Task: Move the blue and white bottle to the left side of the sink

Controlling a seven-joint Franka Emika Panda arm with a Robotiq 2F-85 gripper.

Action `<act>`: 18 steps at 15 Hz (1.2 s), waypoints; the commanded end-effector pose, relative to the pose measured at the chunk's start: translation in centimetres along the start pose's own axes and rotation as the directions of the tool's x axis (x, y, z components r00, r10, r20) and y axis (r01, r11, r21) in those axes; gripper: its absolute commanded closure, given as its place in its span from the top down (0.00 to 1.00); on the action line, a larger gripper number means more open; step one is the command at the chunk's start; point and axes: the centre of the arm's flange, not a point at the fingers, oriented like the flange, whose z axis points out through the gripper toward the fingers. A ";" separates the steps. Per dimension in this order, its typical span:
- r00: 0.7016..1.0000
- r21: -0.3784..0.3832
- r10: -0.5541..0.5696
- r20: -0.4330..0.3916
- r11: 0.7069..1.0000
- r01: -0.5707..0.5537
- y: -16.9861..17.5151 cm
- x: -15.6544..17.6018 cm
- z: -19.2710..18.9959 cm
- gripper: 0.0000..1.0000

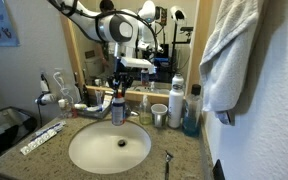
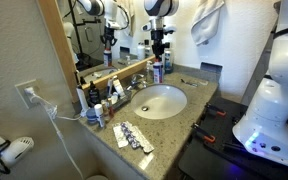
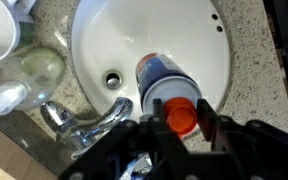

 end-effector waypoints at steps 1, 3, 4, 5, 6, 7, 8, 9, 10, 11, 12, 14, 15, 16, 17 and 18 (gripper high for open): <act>0.994 0.013 -0.103 0.028 0.995 0.103 -1.0 2.1 -1.1 0.12; 0.989 0.019 -0.147 0.033 0.989 0.146 -1.3 3.3 -1.1 0.12; 0.984 0.022 -0.173 0.034 0.985 0.172 -1.5 4.0 -1.1 0.12; 0.981 0.025 -0.192 0.037 0.981 0.191 -1.6 4.7 -0.9 0.12; 0.975 0.029 -0.218 0.036 0.976 0.217 -1.8 5.4 -0.8 0.12; 0.971 0.030 -0.237 0.040 0.971 0.236 -1.9 6.1 -0.7 0.12; 0.965 0.035 -0.261 0.040 0.965 0.259 -1.9 6.8 -0.4 0.12; 0.959 0.038 -0.281 0.041 0.959 0.280 -2.0 7.3 -0.3 0.12; 0.952 0.040 -0.304 0.039 0.952 0.302 -2.1 7.9 0.1 0.12; 0.943 0.045 -0.330 0.035 0.944 0.328 -2.1 8.5 0.2 0.12; 0.936 0.051 -0.350 0.035 0.936 0.349 -2.0 9.1 0.6 0.12; 0.920 0.060 -0.391 0.034 0.919 0.389 -1.9 10.1 1.1 0.12; 0.911 0.065 -0.412 0.032 0.910 0.409 -1.8 10.6 1.5 0.12; 0.902 0.072 -0.430 0.030 0.901 0.427 -1.7 11.2 1.7 0.12; 0.895 0.075 -0.445 0.029 0.894 0.442 -1.6 11.6 2.0 0.12; 0.886 0.082 -0.462 0.029 0.885 0.458 -1.5 12.2 2.3 0.12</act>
